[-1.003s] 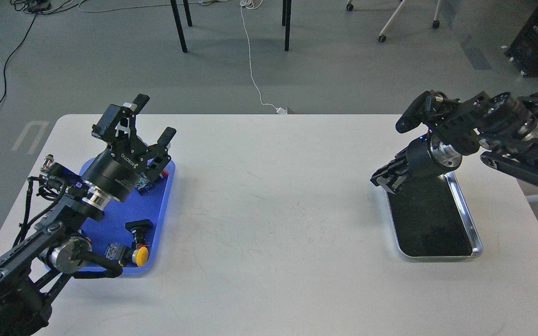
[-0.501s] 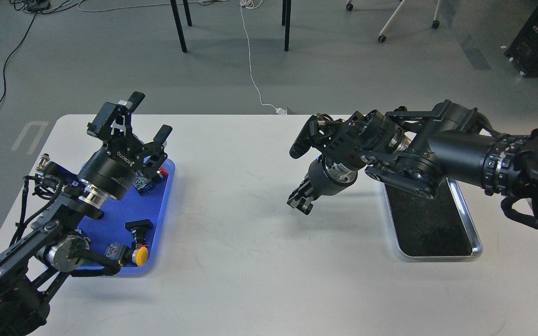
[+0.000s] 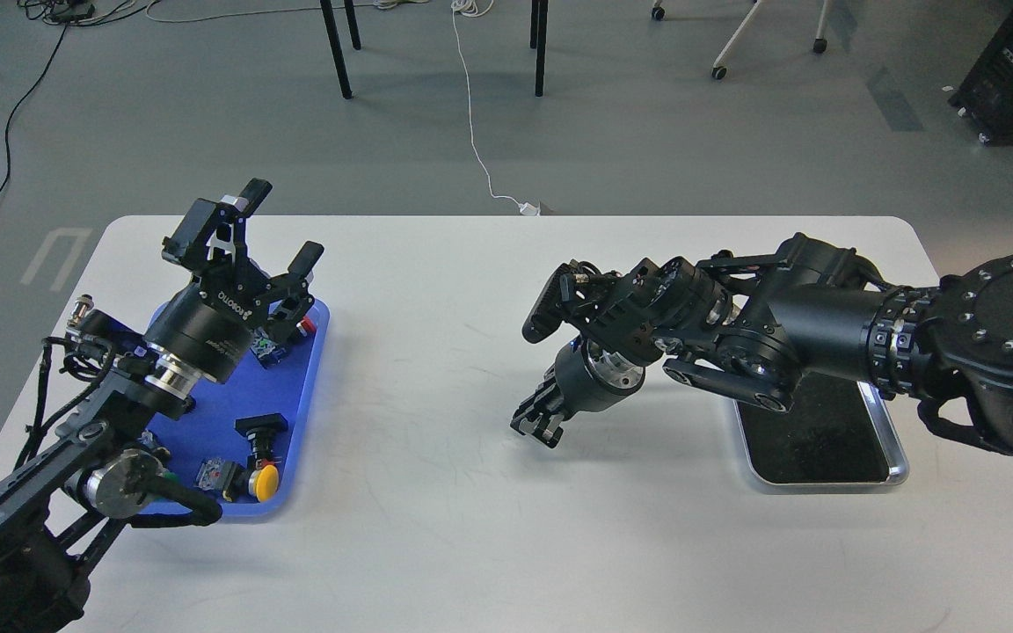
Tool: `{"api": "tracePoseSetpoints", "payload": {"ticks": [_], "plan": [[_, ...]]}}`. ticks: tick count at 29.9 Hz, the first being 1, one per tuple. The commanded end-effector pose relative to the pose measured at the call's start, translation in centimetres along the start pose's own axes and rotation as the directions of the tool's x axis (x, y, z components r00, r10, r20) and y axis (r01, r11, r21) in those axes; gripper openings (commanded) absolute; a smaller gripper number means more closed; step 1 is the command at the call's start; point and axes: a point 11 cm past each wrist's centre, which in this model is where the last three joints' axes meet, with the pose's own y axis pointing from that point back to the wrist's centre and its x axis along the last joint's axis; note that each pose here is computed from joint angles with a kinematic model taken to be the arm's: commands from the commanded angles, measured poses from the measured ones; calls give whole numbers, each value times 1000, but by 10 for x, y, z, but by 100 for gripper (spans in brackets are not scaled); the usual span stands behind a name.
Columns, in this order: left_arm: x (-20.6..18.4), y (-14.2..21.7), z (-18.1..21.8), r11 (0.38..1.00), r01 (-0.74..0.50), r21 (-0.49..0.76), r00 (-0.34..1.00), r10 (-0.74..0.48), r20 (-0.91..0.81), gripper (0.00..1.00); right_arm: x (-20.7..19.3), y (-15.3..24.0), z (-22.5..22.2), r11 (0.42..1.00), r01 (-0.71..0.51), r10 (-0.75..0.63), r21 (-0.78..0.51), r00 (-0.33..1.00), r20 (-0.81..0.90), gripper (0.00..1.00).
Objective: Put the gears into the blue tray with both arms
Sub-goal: 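Carry the gear with the right gripper to the table center, then release the gear on the table and retract the right gripper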
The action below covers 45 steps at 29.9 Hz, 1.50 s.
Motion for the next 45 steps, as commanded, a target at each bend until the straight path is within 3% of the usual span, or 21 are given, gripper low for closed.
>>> {"api": "tracePoseSetpoints", "payload": {"ticks": [1,10,15,23,27,31,36,40,45], "plan": [[0,1,-1,1000,-1,2,1000,1,-2,98,-4,-3,-1,1000,-21,21,11,1000,15,21],[0,2,-2,1000,-2,2,1000,2,-4,98,-6,-4,0,1000,-22,22,8,1000,6,30],[0,2,-2,1000,0,4,1000,0,-4,98,-5,-4,-1,999,-30,30,12,1000,4,54],[0,2,-2,1000,2,4,1000,-2,-4,98,-19,12,12,999,-41,40,0,998,54,75],[0,3,-2,1000,2,6,1000,-2,1,98,-28,37,30,996,-90,93,-23,984,149,93],[4,2,3,1000,-5,-3,1000,5,11,98,-37,75,51,976,-208,215,-58,930,297,94],[7,4,5,1000,-2,7,999,2,33,98,-49,112,64,892,-441,405,-94,692,598,95],[-10,0,6,996,79,30,989,-82,126,98,-69,137,82,759,-616,496,-211,338,800,95],[-36,-8,4,971,219,99,917,-239,320,98,-93,140,90,582,-734,447,-350,-71,892,95]]}}
